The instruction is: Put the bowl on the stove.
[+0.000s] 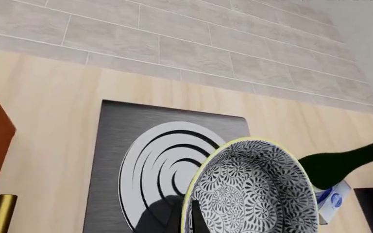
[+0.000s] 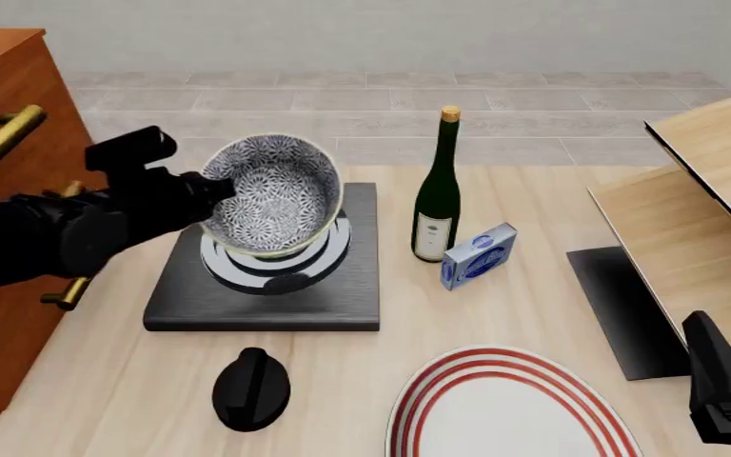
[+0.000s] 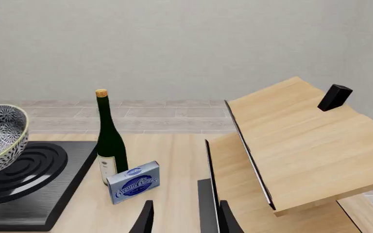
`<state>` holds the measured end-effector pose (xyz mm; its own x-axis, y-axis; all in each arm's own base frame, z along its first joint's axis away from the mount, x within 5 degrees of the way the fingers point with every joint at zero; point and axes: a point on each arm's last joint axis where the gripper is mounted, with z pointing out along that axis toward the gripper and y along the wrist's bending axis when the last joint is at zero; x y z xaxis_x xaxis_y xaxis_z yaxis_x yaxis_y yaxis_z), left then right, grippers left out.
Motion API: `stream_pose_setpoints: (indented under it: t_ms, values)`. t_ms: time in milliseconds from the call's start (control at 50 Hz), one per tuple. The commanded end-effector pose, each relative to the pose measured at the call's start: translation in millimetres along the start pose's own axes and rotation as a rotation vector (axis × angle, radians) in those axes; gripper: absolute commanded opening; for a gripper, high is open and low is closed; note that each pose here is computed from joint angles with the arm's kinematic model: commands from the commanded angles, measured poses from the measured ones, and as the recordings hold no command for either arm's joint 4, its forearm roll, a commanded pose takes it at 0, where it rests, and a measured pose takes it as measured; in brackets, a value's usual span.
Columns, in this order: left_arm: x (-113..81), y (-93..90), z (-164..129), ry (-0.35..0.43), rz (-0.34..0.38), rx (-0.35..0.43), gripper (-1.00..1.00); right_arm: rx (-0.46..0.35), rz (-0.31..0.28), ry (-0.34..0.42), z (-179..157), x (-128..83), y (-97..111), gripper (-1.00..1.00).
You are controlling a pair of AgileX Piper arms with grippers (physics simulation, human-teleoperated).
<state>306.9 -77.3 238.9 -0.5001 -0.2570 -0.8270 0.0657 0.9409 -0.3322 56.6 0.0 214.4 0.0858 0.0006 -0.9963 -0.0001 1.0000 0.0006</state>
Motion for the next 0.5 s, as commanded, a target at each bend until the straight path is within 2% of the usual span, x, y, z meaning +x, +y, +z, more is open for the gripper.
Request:
stream_pose_setpoints:
  t_ms: [20, 100, 120, 500]
  values:
    - [-0.7, -1.9, 5.5, -0.011, -0.042, 0.006, -1.0, 0.0, 0.0, 0.0, 0.0, 0.0, 0.0, 1.0]
    - [1.3, -2.0, 8.3, -0.016, -0.07, 0.011, -1.0, 0.0, 0.0, 0.0, 0.0, 0.0, 0.0, 1.0]
    - [5.6, -7.1, 10.0, -0.004, -0.076, 0.025, -1.0, 0.0, 0.0, 0.0, 0.0, 0.0, 0.0, 1.0]
    - [10.0, 9.4, 25.1, -0.01, -0.079, -0.013, -1.0, 0.0, 0.0, 0.0, 0.0, 0.0, 0.0, 1.0]
